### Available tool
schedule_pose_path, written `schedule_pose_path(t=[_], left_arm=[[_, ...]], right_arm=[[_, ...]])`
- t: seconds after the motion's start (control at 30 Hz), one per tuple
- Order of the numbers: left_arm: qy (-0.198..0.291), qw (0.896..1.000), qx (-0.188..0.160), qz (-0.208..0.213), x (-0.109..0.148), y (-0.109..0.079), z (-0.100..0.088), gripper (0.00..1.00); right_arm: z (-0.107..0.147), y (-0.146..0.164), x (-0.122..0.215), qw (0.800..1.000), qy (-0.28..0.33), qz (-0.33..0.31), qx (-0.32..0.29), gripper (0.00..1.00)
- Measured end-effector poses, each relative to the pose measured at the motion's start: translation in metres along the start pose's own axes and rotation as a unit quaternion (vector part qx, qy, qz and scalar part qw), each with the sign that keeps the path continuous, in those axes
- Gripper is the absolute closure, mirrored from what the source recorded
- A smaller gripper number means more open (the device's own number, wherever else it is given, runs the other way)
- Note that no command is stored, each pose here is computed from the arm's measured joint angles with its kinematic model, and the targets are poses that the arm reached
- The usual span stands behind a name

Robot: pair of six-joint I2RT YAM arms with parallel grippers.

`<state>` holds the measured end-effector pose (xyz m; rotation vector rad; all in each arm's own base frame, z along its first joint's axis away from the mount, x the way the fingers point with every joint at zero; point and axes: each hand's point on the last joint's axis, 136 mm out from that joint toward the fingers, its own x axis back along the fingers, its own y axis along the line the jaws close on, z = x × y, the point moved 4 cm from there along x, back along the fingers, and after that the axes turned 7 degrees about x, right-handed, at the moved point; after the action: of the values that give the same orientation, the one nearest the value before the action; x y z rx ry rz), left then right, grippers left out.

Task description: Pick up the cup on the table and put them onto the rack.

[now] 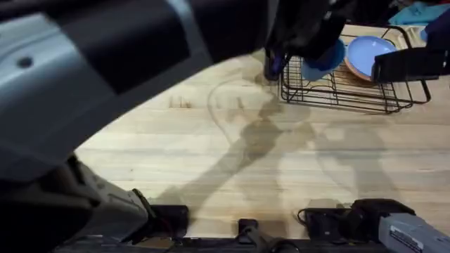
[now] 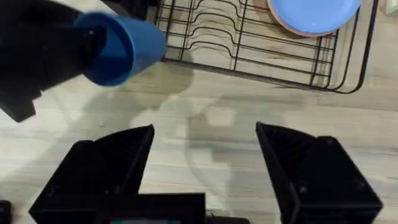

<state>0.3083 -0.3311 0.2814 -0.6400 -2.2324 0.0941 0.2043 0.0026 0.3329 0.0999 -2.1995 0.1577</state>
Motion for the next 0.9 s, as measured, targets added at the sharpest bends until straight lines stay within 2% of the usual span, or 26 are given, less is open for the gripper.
schedule_pose_path(t=[0.2,0.47,0.9], left_arm=[[0.010,1.000,-0.003,-0.007,-0.009,-0.009,-0.016,0.959],[0.038,0.999,-0.015,-0.021,-0.045,-0.007,-0.005,0.959],[0.035,0.998,-0.024,-0.037,-0.071,-0.003,-0.002,0.959]], right_arm=[[0.000,0.000,0.000,1.000,0.000,0.000,0.000,0.009],[0.000,0.000,0.000,1.000,0.000,0.000,0.000,0.009],[0.000,0.000,0.000,1.000,0.000,0.000,0.000,0.009]])
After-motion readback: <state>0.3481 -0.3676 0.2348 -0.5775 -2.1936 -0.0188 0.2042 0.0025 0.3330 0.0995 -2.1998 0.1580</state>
